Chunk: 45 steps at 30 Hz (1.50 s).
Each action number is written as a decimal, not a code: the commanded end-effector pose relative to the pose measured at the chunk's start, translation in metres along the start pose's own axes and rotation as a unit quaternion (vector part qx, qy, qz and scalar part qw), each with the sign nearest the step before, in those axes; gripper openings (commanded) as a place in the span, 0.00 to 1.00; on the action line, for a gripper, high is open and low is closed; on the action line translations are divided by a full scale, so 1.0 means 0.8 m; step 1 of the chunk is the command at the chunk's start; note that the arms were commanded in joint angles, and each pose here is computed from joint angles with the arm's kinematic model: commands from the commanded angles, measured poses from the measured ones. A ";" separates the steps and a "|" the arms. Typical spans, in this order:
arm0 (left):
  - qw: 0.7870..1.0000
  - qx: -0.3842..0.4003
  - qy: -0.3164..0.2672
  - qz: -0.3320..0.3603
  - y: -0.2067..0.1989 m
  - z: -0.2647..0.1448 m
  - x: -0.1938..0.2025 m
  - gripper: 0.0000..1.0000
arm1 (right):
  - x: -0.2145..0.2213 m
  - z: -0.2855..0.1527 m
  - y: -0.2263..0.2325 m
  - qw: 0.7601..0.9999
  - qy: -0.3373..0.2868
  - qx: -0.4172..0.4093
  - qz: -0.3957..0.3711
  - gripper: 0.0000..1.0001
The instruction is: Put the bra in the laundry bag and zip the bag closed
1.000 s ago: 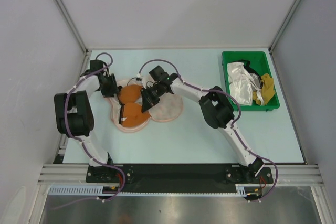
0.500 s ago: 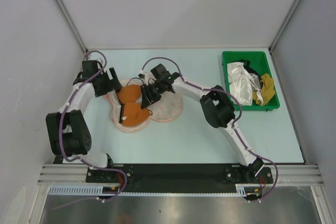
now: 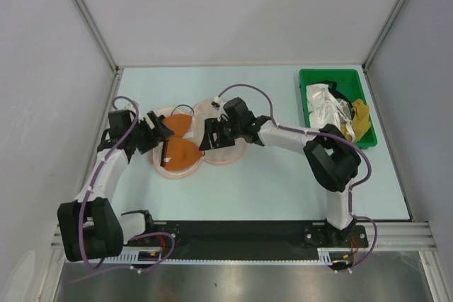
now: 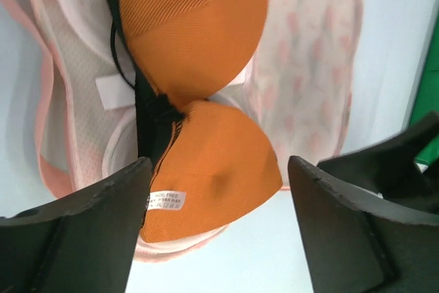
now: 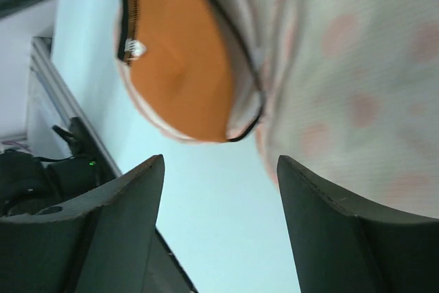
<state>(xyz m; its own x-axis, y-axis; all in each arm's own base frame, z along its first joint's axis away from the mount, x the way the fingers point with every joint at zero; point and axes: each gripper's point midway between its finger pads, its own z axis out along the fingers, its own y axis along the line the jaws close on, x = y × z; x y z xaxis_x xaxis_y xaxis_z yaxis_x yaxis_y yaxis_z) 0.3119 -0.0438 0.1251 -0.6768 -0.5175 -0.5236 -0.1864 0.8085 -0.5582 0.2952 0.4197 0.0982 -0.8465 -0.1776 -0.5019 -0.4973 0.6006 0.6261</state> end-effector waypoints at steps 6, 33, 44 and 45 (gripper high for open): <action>1.000 -0.011 0.011 -0.011 0.004 0.004 0.002 0.75 | 0.006 0.025 0.065 0.994 -0.088 -0.044 0.052 0.72; 0.998 -0.048 0.038 -0.018 0.027 0.010 0.020 0.60 | 0.012 0.027 0.042 0.991 -0.111 0.009 0.081 0.62; 0.997 -0.052 0.043 -0.049 0.035 0.012 0.039 0.52 | 0.012 0.041 0.054 0.986 -0.127 0.003 0.108 0.62; 0.996 -0.056 0.043 -0.051 0.038 0.013 0.042 0.52 | 0.010 0.044 0.053 0.985 -0.127 0.004 0.114 0.61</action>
<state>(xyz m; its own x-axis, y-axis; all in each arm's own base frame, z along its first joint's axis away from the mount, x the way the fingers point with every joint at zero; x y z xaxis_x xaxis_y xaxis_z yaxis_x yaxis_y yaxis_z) 0.2913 -0.0383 0.0821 -0.7354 -0.5476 -0.3992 -0.3217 0.8006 -0.5055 0.2634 0.4594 0.0804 -0.8788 0.0968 -0.4673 -0.3053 0.6385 0.7065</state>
